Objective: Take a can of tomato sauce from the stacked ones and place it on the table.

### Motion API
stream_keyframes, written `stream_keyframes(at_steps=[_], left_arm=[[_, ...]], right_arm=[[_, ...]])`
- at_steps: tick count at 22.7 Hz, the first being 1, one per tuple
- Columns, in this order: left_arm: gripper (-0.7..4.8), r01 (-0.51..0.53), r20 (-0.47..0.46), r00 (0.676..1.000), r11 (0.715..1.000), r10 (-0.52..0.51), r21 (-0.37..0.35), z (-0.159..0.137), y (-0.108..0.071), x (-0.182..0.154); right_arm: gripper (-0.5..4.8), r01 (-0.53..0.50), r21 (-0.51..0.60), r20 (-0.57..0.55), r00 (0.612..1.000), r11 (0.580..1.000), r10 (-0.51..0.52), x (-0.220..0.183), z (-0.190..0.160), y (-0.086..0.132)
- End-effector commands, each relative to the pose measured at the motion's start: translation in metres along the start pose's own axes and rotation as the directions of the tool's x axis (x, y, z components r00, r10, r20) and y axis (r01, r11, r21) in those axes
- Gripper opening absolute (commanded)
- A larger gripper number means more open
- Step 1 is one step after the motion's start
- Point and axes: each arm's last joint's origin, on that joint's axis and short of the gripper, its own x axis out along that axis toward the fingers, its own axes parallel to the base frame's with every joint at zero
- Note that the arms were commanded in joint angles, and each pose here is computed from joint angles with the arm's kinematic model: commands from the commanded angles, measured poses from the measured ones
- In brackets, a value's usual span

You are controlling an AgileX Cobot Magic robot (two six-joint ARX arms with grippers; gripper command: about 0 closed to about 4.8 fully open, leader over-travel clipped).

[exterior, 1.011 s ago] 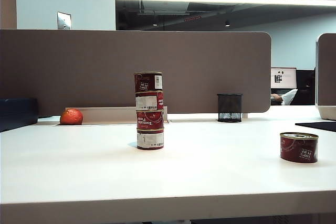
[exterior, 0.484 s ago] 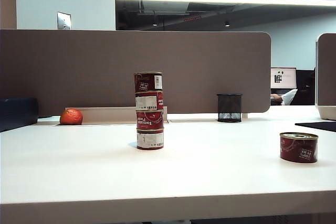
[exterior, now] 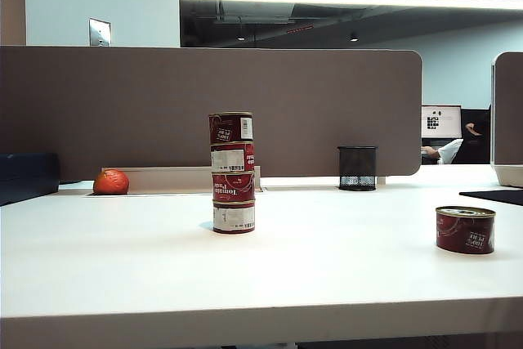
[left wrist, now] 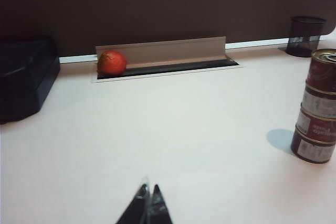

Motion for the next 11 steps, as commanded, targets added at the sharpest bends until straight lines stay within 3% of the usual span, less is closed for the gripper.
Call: stream_keyframes(at_steps=[1, 11], left_arm=[[-0.06, -0.024, 0.011, 1.000, 1.000, 0.024, 0.000, 0.002, 0.001, 0.000], [-0.06, -0.019, -0.004, 1.000, 1.000, 0.019, 0.000, 0.000, 0.001, 0.000]], right_arm=[[-0.06, 0.004, -0.006, 0.005, 1.000, 1.000, -0.004, 0.000, 0.001, 0.000], [-0.06, 0.007, -0.010, -0.079, 0.997, 1.000, -0.007, 0.004, -0.018, -0.001]])
